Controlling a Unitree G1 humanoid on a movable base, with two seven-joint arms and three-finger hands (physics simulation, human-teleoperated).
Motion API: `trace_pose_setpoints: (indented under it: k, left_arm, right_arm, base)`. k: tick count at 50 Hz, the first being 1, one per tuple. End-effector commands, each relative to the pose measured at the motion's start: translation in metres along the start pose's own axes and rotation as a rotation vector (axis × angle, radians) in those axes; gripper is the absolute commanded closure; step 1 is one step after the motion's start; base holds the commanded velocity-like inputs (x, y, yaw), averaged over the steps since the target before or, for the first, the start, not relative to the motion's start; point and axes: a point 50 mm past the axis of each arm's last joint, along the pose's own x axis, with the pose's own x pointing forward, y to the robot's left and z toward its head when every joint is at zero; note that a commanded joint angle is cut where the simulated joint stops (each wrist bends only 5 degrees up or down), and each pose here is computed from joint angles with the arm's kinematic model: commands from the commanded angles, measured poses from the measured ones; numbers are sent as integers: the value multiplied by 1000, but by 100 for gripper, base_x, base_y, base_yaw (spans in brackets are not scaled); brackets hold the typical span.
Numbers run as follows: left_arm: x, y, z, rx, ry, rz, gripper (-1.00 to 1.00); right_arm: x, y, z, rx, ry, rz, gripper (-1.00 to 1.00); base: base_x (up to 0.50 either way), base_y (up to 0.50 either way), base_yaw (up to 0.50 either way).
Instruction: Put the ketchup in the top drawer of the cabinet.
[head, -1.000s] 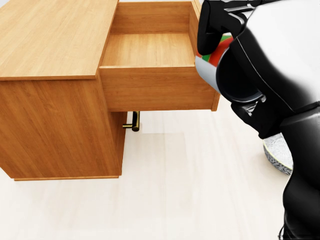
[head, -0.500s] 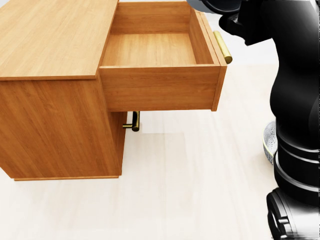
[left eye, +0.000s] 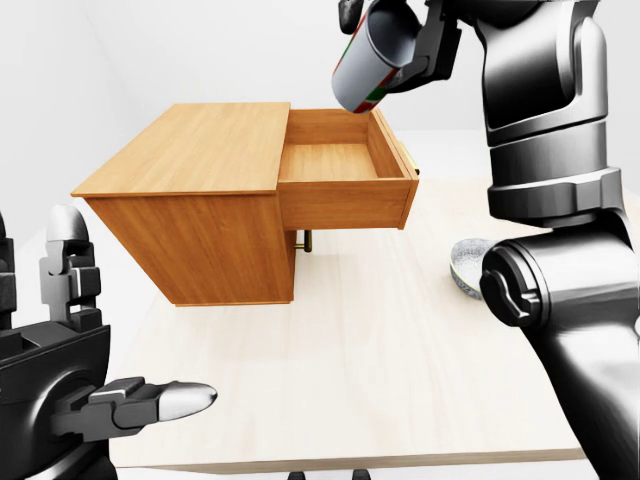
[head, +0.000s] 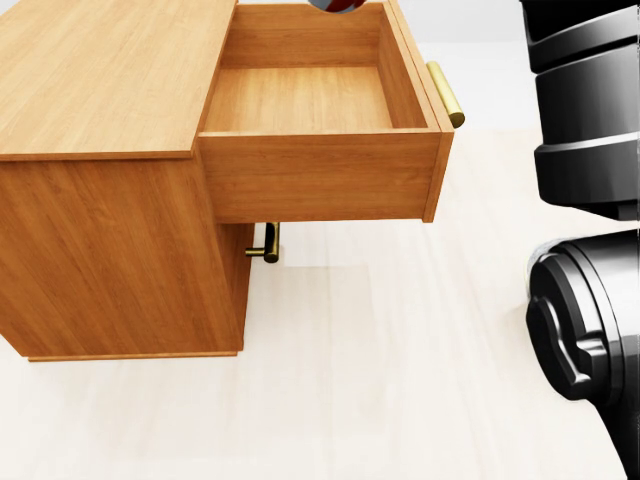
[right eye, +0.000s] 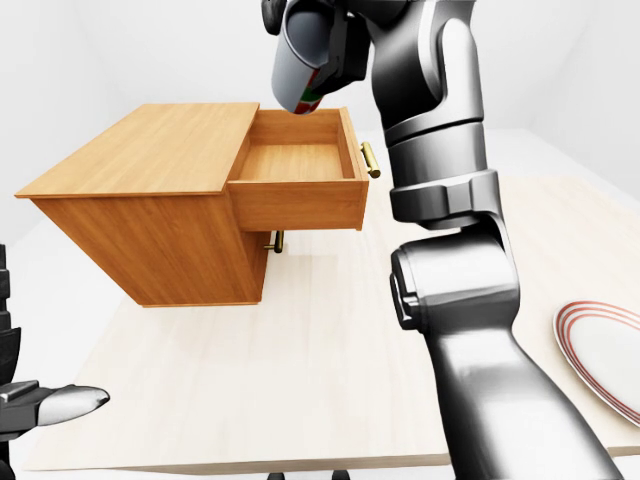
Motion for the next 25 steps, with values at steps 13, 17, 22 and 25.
trace_pose_setpoints:
  k: [13, 17, 22, 25]
  left_arm:
    - [0, -2, -2, 1, 12, -9, -100]
    - [0, -2, -2, 3, 13, -9, -100]
    - [0, -2, -3, 5, 15, -8, -100]
    - [0, -1, -1, 5, 8, -7, -100]
  right_arm:
    - [24, 2, -9, 304, 31, 206, 100]
    - [26, 8, -12, 318, 46, 229, 100]
    - [27, 13, -12, 356, 37, 246, 100]
    - [27, 14, -12, 364, 39, 251, 100]
  base:
    - [0, 0, 0]
    - [0, 0, 0]
    - [0, 0, 0]
    - [0, 0, 0]
